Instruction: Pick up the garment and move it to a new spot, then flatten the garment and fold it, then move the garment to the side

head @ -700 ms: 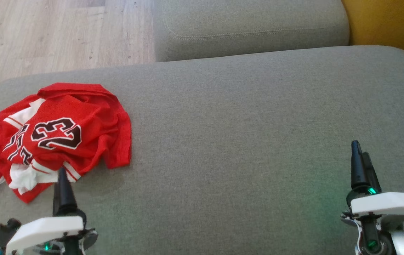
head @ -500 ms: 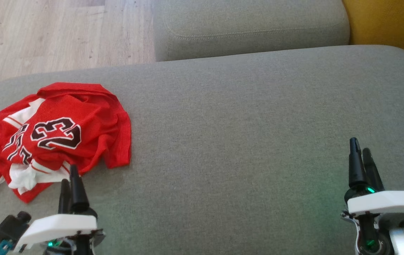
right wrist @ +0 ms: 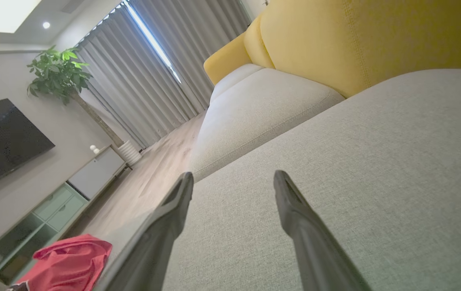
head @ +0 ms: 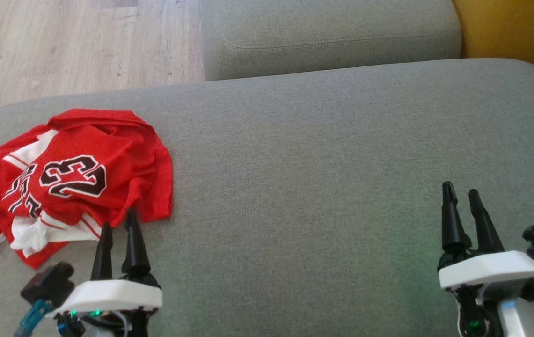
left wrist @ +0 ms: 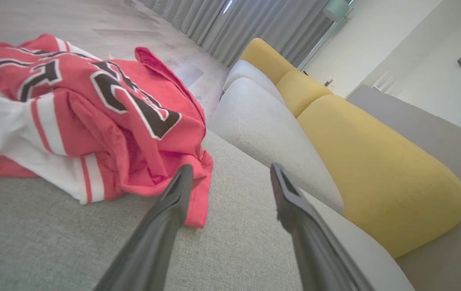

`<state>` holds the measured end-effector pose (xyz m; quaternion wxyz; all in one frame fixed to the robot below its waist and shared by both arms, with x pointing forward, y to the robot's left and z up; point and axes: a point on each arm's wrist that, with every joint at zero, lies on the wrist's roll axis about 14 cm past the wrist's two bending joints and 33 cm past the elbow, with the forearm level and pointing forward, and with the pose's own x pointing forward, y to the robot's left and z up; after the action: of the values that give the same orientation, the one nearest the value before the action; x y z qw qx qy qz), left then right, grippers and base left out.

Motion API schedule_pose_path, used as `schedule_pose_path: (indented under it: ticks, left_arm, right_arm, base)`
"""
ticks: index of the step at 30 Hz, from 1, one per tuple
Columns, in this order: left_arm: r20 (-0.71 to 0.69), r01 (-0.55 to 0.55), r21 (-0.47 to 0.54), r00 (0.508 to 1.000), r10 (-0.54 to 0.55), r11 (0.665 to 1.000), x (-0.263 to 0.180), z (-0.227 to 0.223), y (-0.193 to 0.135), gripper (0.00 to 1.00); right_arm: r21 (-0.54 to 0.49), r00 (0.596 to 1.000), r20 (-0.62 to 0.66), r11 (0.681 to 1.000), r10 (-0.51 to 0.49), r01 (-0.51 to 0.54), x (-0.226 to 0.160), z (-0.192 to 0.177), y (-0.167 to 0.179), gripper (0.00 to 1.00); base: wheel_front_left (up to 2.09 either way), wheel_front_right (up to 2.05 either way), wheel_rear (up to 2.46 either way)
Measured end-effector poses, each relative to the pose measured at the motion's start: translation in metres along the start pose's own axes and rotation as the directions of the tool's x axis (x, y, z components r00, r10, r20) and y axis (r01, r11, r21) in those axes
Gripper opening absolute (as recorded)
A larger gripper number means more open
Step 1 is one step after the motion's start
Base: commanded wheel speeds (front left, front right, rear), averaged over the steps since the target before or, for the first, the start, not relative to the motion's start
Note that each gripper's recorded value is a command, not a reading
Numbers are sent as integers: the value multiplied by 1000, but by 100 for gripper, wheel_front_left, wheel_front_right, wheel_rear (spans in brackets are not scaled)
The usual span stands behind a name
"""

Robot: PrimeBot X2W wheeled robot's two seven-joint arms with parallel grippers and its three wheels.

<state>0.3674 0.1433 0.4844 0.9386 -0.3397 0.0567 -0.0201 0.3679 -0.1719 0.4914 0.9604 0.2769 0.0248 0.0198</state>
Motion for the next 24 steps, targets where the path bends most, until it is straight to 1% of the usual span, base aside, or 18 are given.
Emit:
schedule_pose_path:
  ticks: [6, 12, 13, 20, 23, 24]
  left_arm:
    - [10, 24, 73, 1000, -25, 997, 1, 1, -10, 100]
    - [-6, 58, 158, 998, -58, 986, 1, -5, -18, 100]
    - [-9, 70, 180, 998, -69, 981, 2, -7, -21, 100]
    - [-25, 106, 305, 994, -103, 946, 0, -14, -28, 100]
    - [-42, 131, 360, 991, -124, 924, -1, -20, -33, 100]
    - [-42, 131, 360, 991, -124, 924, -1, -20, -33, 100]
  right_arm:
    - [-70, 1000, -19, 997, 17, -18, -1, -7, 5, 100]
    - [-162, 999, -18, 986, 29, -31, -2, -7, 7, 100]
    - [-192, 999, -12, 981, 31, -33, -3, -6, 7, 100]
    - [-299, 999, -5, 953, 45, -45, -4, -4, 9, 100]
    - [-335, 998, -5, 941, 57, -55, -4, -5, 11, 100]
    - [-335, 998, -5, 941, 57, -55, -4, -5, 11, 100]
  base:
    - [0, 0, 0]
    - [0, 0, 0]
    - [0, 0, 0]
    - [0, 0, 0]
    - [0, 0, 0]
    - [0, 0, 0]
